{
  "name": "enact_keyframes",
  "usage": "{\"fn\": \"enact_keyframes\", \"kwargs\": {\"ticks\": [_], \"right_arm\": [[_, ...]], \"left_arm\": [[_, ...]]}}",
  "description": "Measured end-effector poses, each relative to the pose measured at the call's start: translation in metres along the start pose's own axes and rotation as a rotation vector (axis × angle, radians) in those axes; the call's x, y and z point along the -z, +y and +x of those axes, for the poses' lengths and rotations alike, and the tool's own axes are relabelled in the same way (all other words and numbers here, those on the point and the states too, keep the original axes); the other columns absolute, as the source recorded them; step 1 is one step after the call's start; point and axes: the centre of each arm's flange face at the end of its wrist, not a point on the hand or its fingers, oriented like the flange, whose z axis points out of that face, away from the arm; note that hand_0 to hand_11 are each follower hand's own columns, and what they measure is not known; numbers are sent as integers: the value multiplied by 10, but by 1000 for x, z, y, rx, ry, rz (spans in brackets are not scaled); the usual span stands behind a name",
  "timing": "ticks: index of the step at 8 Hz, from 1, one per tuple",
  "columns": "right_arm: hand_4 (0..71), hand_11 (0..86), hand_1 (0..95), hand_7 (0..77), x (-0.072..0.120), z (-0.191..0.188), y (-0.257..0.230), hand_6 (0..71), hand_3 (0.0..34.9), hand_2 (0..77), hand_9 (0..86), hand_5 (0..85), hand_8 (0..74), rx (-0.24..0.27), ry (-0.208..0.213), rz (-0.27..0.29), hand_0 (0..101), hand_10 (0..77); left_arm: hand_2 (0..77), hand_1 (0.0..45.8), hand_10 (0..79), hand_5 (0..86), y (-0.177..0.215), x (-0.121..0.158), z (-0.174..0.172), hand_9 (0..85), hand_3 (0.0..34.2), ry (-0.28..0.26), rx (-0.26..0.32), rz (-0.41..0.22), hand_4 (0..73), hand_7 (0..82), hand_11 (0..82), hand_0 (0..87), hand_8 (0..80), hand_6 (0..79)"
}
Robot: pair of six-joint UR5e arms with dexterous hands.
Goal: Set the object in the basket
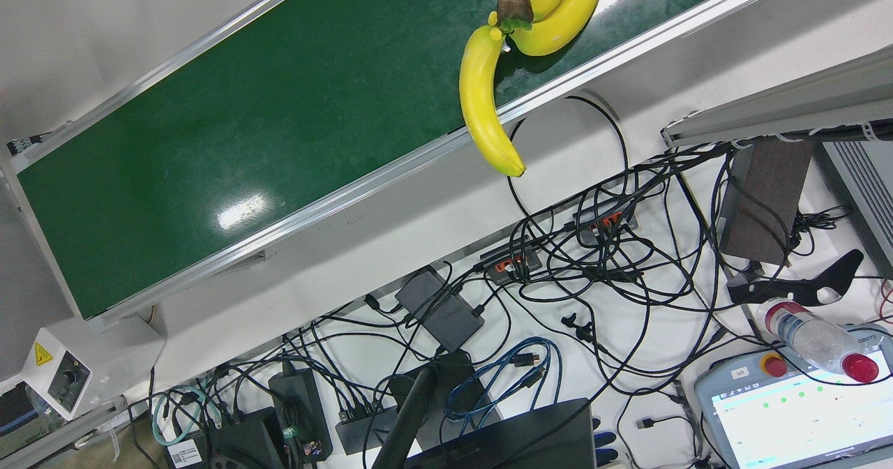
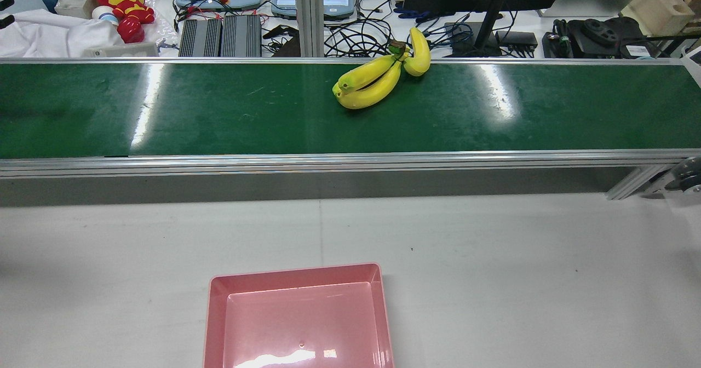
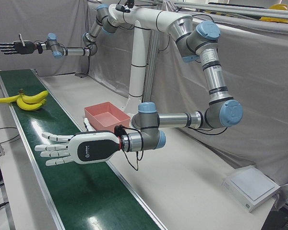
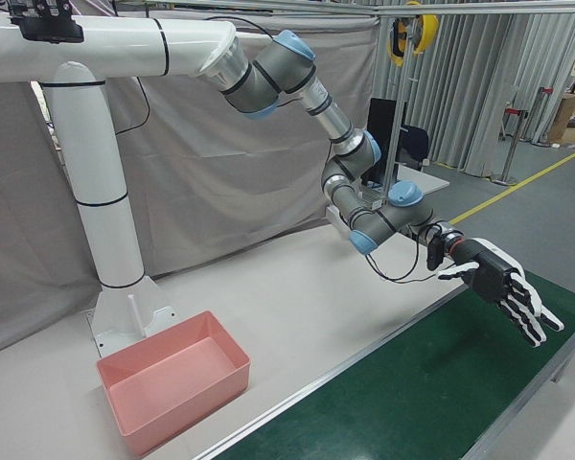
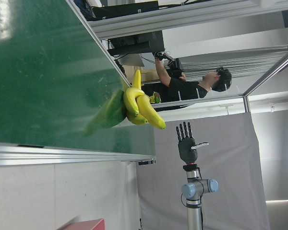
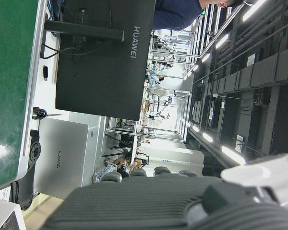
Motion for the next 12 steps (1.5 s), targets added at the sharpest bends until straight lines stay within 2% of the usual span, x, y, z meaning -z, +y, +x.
{"fn": "enact_keyframes", "kwargs": {"ticks": [12], "right_arm": [[0, 0, 0, 5, 0, 0, 0, 0, 0, 5, 0, 0, 0, 0, 0, 0, 0, 0]], "left_arm": [[5, 175, 49, 196, 10, -1, 1, 109, 72, -1, 2, -3, 120, 76, 87, 599, 87, 16]]}}
